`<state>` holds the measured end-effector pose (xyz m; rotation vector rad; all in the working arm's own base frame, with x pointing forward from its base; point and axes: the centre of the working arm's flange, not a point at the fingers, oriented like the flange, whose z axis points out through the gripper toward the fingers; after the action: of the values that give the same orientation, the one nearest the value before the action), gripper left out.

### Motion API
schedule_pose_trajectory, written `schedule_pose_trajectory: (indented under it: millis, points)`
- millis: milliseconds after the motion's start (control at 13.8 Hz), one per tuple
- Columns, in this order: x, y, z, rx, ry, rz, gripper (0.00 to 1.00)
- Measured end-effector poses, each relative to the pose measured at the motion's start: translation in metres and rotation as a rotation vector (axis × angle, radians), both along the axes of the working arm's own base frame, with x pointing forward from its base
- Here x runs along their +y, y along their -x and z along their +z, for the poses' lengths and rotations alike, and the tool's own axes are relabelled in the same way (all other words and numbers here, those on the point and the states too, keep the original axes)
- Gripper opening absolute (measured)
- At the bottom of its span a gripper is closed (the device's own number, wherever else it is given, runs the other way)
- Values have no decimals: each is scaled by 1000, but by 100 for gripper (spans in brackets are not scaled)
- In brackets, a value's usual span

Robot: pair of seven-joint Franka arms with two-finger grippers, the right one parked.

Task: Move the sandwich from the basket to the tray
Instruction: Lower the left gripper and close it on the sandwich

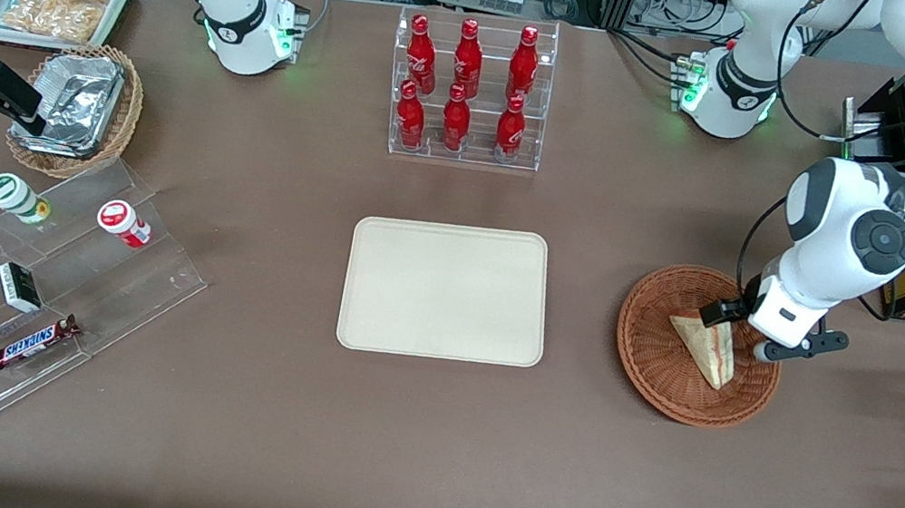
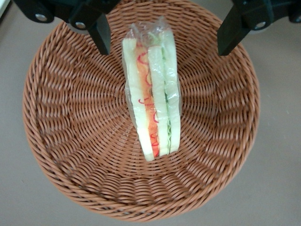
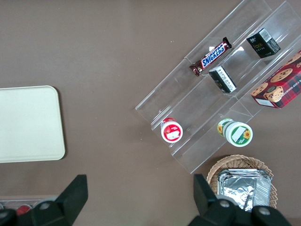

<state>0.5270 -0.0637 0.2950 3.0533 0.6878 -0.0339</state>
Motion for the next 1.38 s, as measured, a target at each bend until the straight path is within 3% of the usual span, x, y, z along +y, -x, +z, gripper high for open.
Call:
schedule_pose_trajectory:
  millis: [291,800,1236,1382]
  points:
    - [-9,-2,-18,-13,5,177,100]
    - [-9,0,-44,30,1,198,96]
    - [-10,-7,-36,19,4,170,35]
    - [-18,-13,-21,36,0,129,26]
